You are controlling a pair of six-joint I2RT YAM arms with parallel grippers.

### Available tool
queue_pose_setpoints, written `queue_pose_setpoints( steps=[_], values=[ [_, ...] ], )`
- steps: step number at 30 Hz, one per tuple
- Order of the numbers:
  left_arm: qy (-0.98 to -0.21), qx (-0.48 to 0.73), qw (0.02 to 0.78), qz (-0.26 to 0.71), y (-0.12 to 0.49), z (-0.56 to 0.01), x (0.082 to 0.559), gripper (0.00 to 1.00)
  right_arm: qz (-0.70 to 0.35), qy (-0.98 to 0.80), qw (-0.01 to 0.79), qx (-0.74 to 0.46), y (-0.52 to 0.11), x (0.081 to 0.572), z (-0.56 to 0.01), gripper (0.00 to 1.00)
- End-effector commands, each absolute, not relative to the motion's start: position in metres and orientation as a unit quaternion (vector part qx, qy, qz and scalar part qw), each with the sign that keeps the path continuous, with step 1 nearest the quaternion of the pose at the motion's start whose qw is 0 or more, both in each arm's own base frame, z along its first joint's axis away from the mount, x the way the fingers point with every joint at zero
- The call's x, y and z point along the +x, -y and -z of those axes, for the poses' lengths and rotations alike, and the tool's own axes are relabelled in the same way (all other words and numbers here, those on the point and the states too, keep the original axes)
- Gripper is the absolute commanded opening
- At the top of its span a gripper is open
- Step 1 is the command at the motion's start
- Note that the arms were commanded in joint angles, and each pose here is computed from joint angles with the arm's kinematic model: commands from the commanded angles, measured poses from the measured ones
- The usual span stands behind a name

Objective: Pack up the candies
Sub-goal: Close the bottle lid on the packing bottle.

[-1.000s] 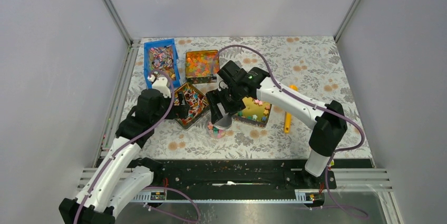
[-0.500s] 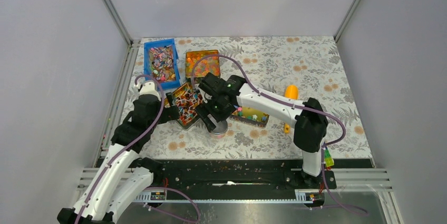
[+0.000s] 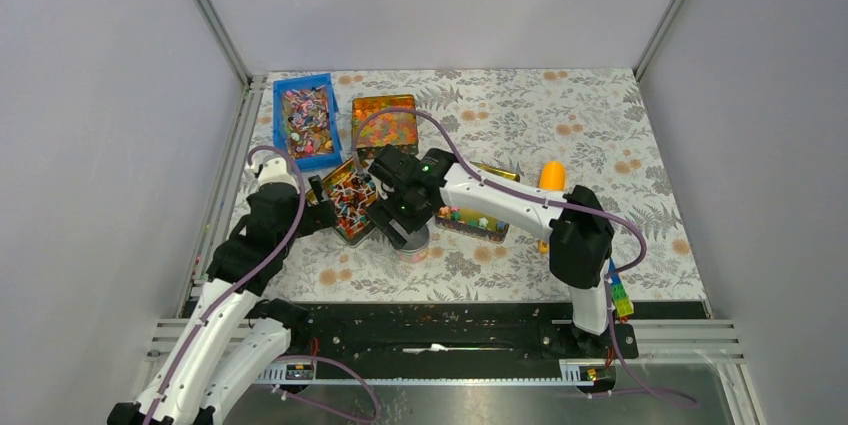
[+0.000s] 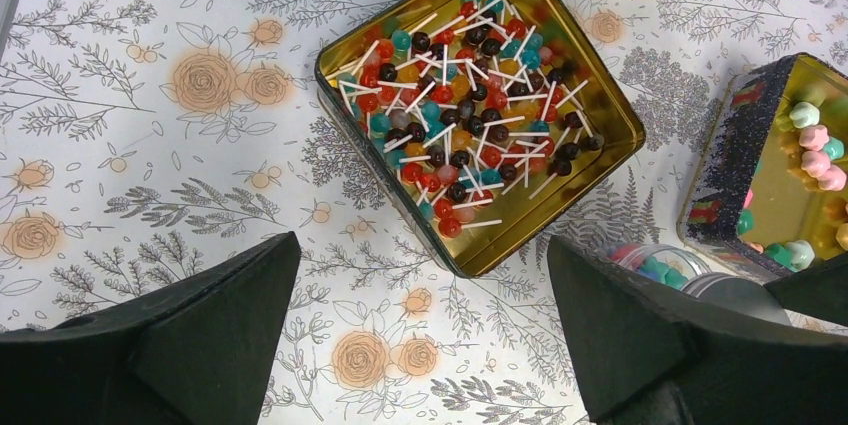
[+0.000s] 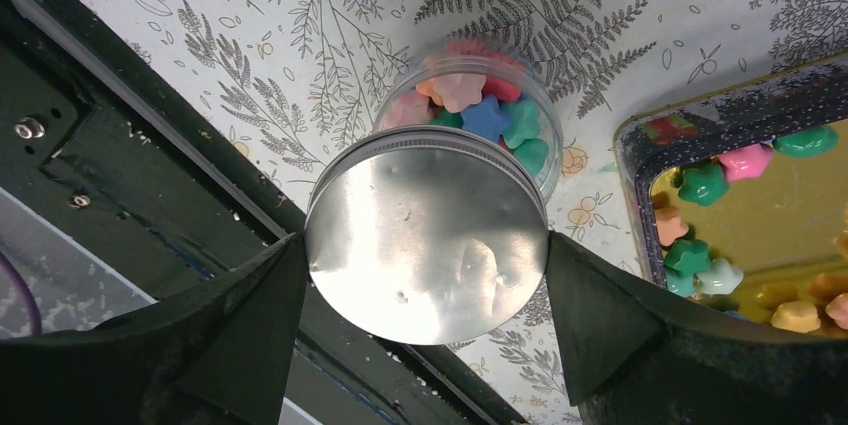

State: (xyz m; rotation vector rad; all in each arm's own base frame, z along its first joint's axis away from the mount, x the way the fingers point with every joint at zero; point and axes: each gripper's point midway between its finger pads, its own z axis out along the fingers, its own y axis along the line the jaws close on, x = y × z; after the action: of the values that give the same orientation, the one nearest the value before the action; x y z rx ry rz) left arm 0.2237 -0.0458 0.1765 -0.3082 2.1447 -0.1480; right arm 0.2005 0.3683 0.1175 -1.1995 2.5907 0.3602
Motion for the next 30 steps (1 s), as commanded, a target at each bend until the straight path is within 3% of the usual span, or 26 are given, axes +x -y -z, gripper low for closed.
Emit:
queue_pose_setpoints(
  steps=[1, 30],
  values=[
    [-0.864, -0.147, 0.478, 0.059, 0.042, -0.182, 0.230, 0.99, -0.117, -0.880, 0.161, -0.432, -0.378, 0.208, -0.114, 0.67],
    [-0.864, -0.135, 0.478, 0.081, 0.053, -0.181, 0.235, 0.99, -0.098, -0.878, 0.154, -0.443, -0.375, 0.209, -0.074, 0.67]
  ],
)
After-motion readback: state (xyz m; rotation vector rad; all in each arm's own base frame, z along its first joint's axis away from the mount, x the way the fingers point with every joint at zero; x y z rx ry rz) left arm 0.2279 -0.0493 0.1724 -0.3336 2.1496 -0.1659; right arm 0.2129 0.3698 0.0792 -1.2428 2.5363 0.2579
